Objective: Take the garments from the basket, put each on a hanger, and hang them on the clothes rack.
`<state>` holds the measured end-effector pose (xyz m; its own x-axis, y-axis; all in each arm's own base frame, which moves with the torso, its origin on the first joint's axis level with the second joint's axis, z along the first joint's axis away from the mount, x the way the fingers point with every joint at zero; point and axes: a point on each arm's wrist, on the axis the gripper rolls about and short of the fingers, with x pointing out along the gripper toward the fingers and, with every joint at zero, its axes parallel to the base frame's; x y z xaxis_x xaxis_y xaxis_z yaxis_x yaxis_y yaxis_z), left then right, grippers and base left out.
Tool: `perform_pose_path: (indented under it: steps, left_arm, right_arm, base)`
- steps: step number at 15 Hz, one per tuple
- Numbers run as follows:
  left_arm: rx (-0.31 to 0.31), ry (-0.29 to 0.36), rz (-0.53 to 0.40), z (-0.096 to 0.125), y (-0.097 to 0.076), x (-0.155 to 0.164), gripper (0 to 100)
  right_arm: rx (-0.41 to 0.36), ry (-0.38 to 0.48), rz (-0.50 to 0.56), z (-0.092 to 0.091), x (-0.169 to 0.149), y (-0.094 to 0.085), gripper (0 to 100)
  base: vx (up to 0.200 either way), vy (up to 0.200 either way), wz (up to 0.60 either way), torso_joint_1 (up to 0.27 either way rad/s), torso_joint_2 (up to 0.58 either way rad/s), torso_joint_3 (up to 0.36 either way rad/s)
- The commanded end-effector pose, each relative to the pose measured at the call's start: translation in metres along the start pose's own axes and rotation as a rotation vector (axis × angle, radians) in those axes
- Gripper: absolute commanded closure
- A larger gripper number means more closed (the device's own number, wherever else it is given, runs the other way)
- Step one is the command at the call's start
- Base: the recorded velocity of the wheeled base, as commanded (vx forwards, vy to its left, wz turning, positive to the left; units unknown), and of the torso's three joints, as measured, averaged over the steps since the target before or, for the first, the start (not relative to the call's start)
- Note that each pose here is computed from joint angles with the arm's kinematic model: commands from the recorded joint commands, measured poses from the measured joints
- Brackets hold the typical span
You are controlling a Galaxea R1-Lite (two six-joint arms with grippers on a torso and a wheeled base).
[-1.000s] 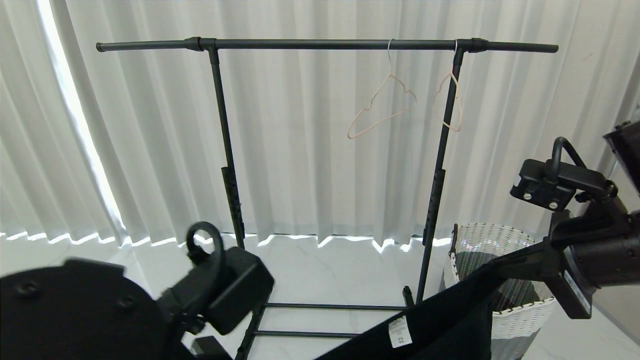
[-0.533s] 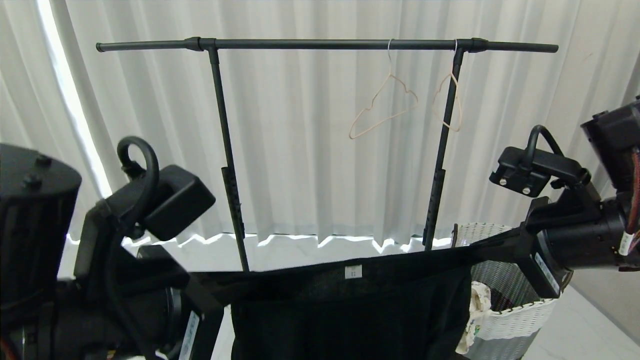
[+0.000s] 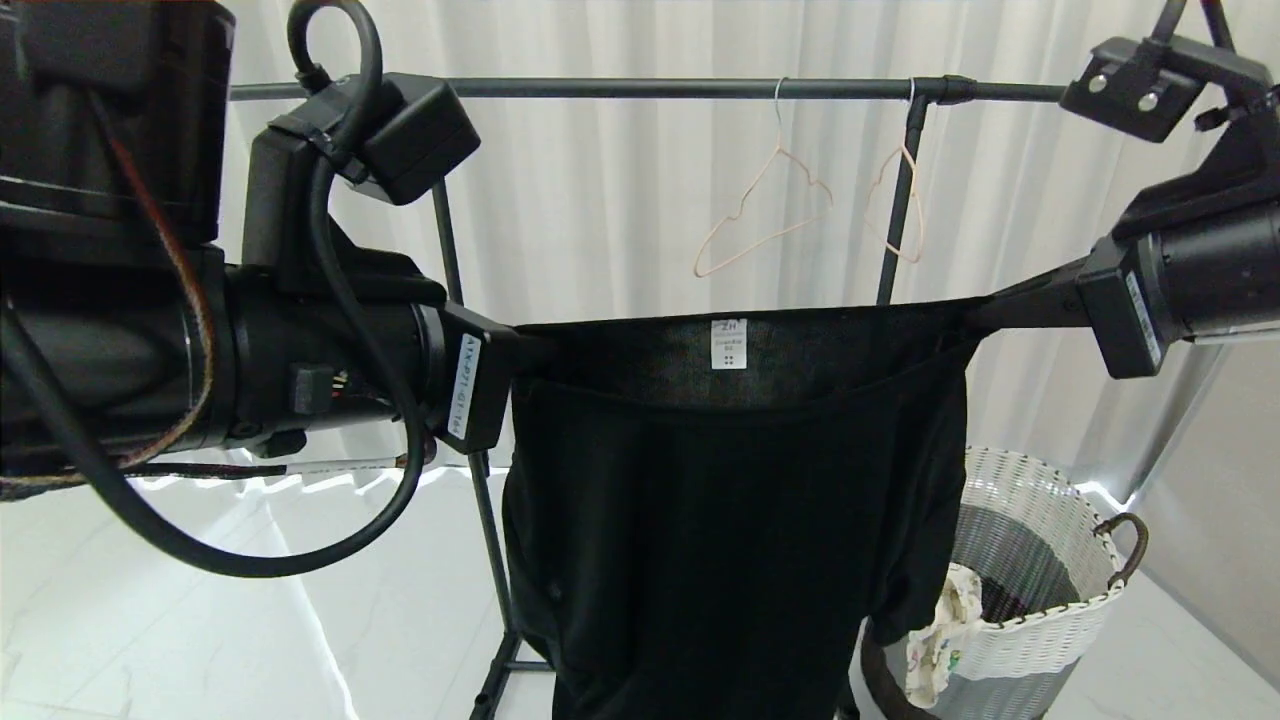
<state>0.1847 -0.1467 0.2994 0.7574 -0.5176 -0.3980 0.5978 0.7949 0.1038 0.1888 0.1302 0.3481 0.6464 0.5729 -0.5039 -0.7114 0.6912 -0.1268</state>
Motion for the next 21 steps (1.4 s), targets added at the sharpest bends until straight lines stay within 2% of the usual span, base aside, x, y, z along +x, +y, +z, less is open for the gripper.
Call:
perform_pose_path:
  steps: [1, 3, 4, 5, 7, 9, 11, 13, 15, 18, 20, 21]
  left_arm:
    - [0.015, 0.013, -0.004, 0.001, -0.001, 0.008, 100]
    - [0.069, 0.025, -0.006, -0.003, -0.002, 0.012, 100]
    - [0.076, 0.020, -0.008, -0.002, -0.002, 0.012, 100]
    - [0.082, -0.024, -0.023, 0.004, -0.006, 0.018, 100]
    - [0.110, -0.083, -0.037, 0.013, -0.013, 0.032, 100]
    - [0.239, -0.123, -0.035, 0.023, -0.016, 0.043, 100]
    - [0.292, -0.122, -0.049, 0.021, -0.017, 0.043, 100]
    - [0.293, -0.135, -0.094, 0.022, -0.019, 0.042, 100]
    - [0.285, -0.144, -0.095, 0.021, -0.018, 0.035, 100]
    - [0.210, -0.160, -0.106, 0.014, -0.017, 0.008, 100]
    - [0.168, -0.170, -0.169, 0.001, -0.029, -0.018, 100]
    - [0.166, -0.160, -0.212, -0.007, -0.037, -0.029, 100]
  right_arm:
    - [-0.007, -0.025, -0.008, 0.010, -0.003, -0.003, 100]
    - [-0.015, -0.011, 0.004, 0.005, -0.019, 0.002, 100]
    - [-0.019, 0.002, 0.018, 0.002, -0.026, 0.006, 100]
    - [-0.035, 0.024, 0.062, -0.006, -0.049, 0.017, 100]
    - [-0.075, 0.042, 0.138, -0.017, -0.068, 0.034, 100]
    - [-0.156, 0.066, 0.240, -0.030, -0.077, 0.057, 100]
    - [-0.191, 0.084, 0.215, -0.033, -0.076, 0.064, 100]
    - [-0.189, 0.077, 0.208, -0.032, -0.078, 0.063, 100]
    - [-0.172, 0.074, 0.191, -0.032, -0.077, 0.061, 100]
    - [-0.115, 0.010, 0.101, -0.019, -0.061, 0.047, 100]
    - [-0.098, -0.027, 0.072, -0.007, -0.047, 0.041, 100]
    - [-0.096, -0.042, 0.068, -0.001, -0.039, 0.040, 100]
  base:
    - [0.000, 0.000, 0.00, 0.000, 0.00, 0.000]
    - [0.000, 0.000, 0.00, 0.000, 0.00, 0.000]
    - [0.000, 0.000, 0.00, 0.000, 0.00, 0.000]
    - [0.000, 0.000, 0.00, 0.000, 0.00, 0.000]
    - [0.000, 0.000, 0.00, 0.000, 0.00, 0.000]
    - [0.000, 0.000, 0.00, 0.000, 0.00, 0.000]
    - [0.000, 0.000, 0.00, 0.000, 0.00, 0.000]
    - [0.000, 0.000, 0.00, 0.000, 0.00, 0.000]
    - [0.000, 0.000, 0.00, 0.000, 0.00, 0.000]
    - [0.000, 0.000, 0.00, 0.000, 0.00, 0.000]
    - [0.000, 0.000, 0.00, 0.000, 0.00, 0.000]
    - [0.000, 0.000, 0.00, 0.000, 0.00, 0.000]
